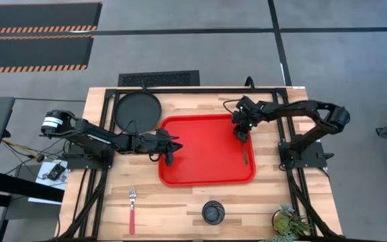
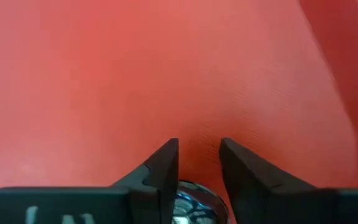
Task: Pick and place plate/cup/fork/spoon on tray
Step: Adjust the red serving tray, then put the black plate in the center of the red serving tray
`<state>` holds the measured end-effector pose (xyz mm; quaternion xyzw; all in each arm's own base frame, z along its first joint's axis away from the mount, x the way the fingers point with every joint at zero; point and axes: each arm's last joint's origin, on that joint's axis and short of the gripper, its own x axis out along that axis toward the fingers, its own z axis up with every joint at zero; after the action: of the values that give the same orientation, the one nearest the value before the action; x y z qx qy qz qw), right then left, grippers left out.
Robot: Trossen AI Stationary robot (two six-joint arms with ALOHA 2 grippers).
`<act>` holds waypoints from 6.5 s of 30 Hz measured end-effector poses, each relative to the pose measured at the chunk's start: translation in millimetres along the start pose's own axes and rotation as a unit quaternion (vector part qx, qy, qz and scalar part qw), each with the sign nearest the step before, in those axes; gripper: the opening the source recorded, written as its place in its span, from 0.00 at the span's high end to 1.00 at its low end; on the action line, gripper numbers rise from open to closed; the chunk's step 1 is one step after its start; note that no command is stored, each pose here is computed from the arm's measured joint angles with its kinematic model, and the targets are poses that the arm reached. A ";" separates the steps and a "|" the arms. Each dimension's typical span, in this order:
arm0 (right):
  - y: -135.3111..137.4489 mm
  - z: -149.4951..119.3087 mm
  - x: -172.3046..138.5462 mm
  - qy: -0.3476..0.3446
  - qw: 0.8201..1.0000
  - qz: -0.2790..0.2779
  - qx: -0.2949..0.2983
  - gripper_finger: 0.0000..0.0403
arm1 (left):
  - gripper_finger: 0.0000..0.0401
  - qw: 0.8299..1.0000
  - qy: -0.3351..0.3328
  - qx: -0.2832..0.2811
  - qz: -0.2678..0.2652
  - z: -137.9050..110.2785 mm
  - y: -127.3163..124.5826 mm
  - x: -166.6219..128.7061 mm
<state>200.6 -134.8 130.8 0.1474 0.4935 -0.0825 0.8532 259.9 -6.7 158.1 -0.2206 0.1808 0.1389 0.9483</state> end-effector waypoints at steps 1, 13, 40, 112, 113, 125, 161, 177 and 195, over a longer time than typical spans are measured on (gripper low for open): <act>0.4 0.6 -2.9 -0.005 1.000 -0.004 0.003 0.63 | 1.00 1.000 0.000 0.000 0.000 0.0 0.0 0.0; 18.9 -10.3 -41.8 0.031 0.997 -0.061 0.036 0.87 | 1.00 0.999 0.029 0.022 0.013 -4.5 4.1 -0.1; 61.0 -39.4 -54.1 0.172 0.935 -0.181 0.253 0.96 | 1.00 0.943 0.264 -0.009 0.202 -30.1 36.0 -52.4; 107.4 -45.0 -21.7 0.240 0.946 -0.073 0.204 0.95 | 1.00 0.929 0.294 -0.034 0.221 -34.1 29.9 -78.5; 107.5 -45.0 -24.7 0.237 0.948 -0.070 0.198 0.95 | 1.00 0.931 0.290 -0.033 0.220 -31.7 30.5 -81.7; 107.0 -36.7 -62.0 0.111 0.991 -0.043 0.053 0.97 | 1.00 0.977 0.185 0.013 0.102 10.8 38.9 -94.0; 105.7 -13.9 -33.8 -0.333 0.934 0.039 -0.124 0.97 | 0.62 0.906 0.315 0.097 0.267 19.1 88.0 -61.2; 105.5 -13.6 -33.8 -0.336 0.934 0.016 -0.123 0.97 | 0.92 0.859 0.365 0.155 0.325 4.3 109.0 -40.8; 103.4 -13.4 -33.8 -0.335 0.933 0.008 -0.129 0.96 | 1.00 0.914 0.262 0.220 0.218 83.7 46.8 -55.0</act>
<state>202.4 -33.0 171.3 0.0043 0.1839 -0.0557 0.9813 218.2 62.9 233.2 0.0097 0.4924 0.2365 0.8376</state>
